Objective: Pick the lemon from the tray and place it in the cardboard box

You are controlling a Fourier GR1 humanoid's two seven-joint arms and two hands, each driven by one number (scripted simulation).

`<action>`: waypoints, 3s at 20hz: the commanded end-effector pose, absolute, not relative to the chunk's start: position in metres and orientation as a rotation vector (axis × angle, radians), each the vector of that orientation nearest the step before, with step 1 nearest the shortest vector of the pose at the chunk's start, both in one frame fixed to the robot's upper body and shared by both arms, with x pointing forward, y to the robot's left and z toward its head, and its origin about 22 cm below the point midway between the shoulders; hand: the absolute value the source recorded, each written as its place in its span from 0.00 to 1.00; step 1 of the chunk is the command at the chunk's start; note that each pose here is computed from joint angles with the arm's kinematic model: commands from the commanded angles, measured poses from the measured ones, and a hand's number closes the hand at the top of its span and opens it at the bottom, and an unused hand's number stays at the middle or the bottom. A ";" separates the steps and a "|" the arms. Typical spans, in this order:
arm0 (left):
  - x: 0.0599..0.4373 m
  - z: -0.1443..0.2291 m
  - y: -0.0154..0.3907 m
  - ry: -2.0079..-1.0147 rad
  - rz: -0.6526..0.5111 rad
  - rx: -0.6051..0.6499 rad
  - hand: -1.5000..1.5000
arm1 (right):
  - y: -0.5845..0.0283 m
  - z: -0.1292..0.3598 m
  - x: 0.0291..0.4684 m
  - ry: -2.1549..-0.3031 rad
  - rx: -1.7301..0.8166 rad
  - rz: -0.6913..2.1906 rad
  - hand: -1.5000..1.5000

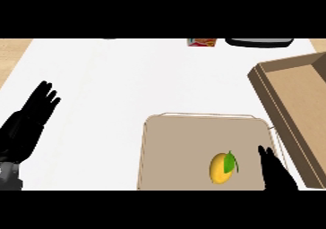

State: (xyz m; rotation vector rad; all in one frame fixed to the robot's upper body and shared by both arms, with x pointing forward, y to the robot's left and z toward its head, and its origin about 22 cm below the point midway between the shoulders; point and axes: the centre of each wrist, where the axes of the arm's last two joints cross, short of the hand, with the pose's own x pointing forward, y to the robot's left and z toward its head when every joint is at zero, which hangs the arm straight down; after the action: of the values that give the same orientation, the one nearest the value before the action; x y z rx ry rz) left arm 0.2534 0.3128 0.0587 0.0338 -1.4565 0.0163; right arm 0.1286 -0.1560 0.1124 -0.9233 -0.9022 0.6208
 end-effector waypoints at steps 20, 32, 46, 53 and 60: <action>0.235 0.048 0.338 -1.436 0.035 0.046 0.50 | -0.112 0.113 0.184 -0.727 -0.975 0.731 0.00; 0.252 0.067 0.323 -1.449 0.038 0.064 0.50 | -0.110 0.091 0.206 -0.647 -0.978 0.748 0.00; 0.254 0.055 0.319 -1.439 0.048 0.069 0.50 | -0.107 0.055 0.206 -0.556 -0.961 0.767 0.00; 0.238 0.049 0.327 -1.449 0.038 0.038 0.50 | -0.110 0.046 0.218 -0.539 -0.945 0.771 0.00; 0.236 0.057 0.326 -1.444 0.060 0.073 0.50 | -0.109 0.036 0.201 -0.515 -0.949 0.773 0.00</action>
State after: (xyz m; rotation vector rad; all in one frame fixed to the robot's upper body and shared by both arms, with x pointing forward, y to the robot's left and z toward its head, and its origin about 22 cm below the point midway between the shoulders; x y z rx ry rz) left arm 0.2423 0.3256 0.0469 0.0588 -1.4432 0.0462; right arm 0.2096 -0.1156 0.0385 -0.8990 -0.6582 0.8324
